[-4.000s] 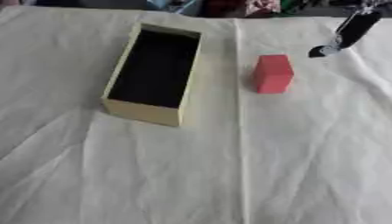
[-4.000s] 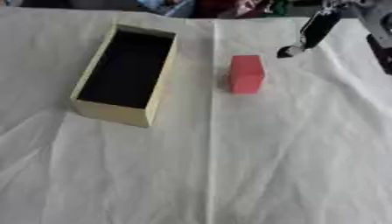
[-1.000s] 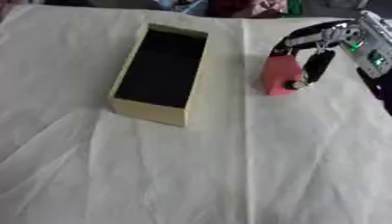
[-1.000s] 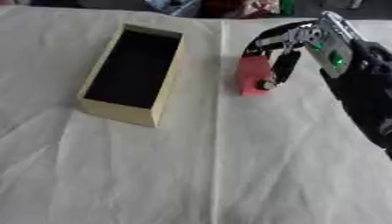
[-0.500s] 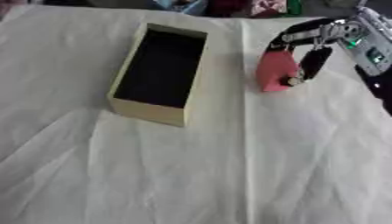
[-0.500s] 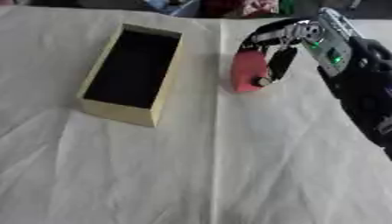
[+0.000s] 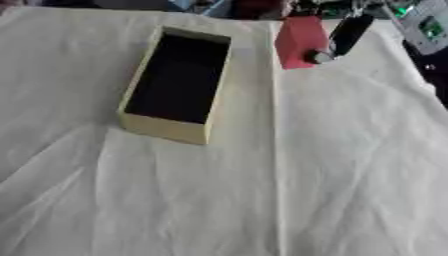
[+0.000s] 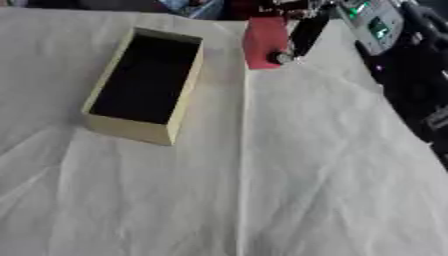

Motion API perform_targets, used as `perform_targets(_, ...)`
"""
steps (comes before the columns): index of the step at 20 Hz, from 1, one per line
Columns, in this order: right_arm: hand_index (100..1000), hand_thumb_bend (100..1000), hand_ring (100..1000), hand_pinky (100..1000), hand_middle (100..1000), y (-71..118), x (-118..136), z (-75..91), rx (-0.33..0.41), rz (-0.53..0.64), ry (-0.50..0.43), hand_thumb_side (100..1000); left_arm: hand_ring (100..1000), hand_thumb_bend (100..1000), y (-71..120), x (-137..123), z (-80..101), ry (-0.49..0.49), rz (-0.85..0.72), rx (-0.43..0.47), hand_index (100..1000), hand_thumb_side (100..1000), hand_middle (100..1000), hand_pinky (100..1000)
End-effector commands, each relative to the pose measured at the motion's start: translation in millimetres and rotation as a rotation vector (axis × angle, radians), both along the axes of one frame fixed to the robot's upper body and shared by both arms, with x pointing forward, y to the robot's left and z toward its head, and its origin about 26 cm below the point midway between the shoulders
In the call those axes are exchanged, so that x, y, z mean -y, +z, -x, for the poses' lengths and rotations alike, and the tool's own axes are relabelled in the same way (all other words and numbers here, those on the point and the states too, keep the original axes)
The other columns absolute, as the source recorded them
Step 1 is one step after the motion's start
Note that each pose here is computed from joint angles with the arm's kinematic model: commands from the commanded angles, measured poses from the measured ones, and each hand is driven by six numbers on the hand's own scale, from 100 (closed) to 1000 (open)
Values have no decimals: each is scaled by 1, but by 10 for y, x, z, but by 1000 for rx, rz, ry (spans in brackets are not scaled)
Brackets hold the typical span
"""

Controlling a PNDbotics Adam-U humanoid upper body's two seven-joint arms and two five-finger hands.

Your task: Pick up objects on the table and place them in the box.

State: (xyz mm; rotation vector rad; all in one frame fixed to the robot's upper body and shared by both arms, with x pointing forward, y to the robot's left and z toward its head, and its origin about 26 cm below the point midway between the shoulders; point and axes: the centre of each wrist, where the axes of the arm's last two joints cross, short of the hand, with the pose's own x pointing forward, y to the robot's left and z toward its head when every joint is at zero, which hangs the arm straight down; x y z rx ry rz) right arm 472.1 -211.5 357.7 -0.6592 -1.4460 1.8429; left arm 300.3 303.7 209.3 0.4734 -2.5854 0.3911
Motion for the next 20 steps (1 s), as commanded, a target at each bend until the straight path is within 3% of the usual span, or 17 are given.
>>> perform_targets(1, 711, 100, 790, 783, 598, 232, -182, 49, 58, -24, 34, 100, 541, 158, 92, 15, 25, -13, -22, 30, 665, 100, 522, 570)
perform_targets(9, 715, 100, 788, 786, 600, 207, -688, -27, 85, -47, 84, 100, 541, 157, 98, 56, 13, -41, -24, 29, 664, 100, 521, 570)
perform_targets(20, 715, 100, 782, 791, 595, -168, -1173, -135, 44, -110, 103, 100, 541, 158, 127, 124, -9, -83, -22, 38, 664, 100, 521, 569)
